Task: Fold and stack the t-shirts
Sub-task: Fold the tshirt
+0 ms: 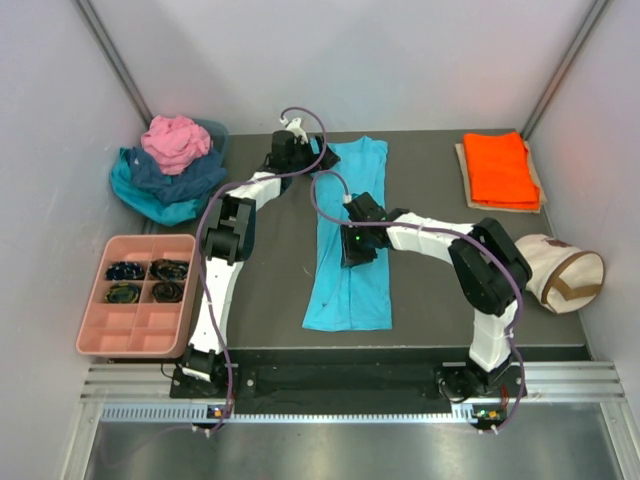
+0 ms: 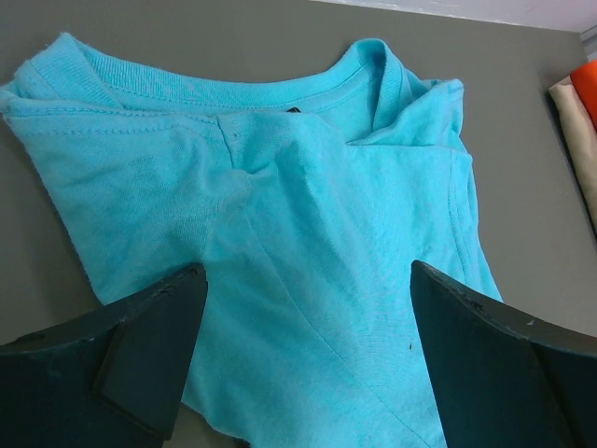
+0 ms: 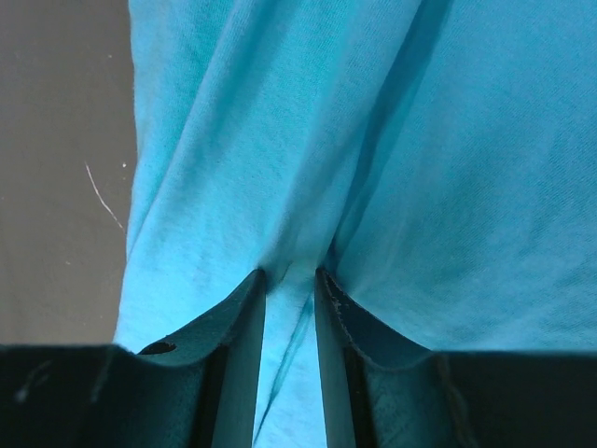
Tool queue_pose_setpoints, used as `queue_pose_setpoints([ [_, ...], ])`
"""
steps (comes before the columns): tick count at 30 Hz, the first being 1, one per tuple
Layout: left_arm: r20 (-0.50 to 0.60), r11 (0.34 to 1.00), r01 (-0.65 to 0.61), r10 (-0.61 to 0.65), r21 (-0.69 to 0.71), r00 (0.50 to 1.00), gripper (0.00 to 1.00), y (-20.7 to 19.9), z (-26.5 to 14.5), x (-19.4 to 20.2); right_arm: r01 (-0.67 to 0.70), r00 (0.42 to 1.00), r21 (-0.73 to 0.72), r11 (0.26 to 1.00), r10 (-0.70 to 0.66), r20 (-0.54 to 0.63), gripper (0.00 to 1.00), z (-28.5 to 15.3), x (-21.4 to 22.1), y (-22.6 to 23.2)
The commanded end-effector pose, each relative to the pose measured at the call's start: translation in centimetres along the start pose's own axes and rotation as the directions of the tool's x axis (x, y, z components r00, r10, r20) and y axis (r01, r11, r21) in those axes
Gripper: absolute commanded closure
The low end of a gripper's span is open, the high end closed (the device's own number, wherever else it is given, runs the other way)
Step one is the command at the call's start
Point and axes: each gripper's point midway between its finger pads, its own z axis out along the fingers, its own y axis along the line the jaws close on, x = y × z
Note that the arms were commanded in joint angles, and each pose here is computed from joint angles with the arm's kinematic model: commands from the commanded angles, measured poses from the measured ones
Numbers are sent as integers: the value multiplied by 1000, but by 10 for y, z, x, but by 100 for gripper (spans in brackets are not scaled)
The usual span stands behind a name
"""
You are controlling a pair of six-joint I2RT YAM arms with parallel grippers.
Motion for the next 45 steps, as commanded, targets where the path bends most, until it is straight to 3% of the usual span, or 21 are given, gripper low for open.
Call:
queue_pose_setpoints([
  [1,-35,998,30,-32,-62,999,5,32,-1,21,10,1000,-12,1000,-10,9,72,3,0,6],
  [8,-33,997,35,-37,-63,999,5,33,-1,21,8,1000,-6,1000,-8,-5,74,6,7,2],
  [17,-35,997,38,-40,-62,999,5,34,-2,22,7,1000,-16,1000,-7,-4,100,6,7,4],
  [45,-36,996,44,-47,-71,998,5,37,-3,21,-2,999,-14,1000,3,35,100,-36,7,6],
])
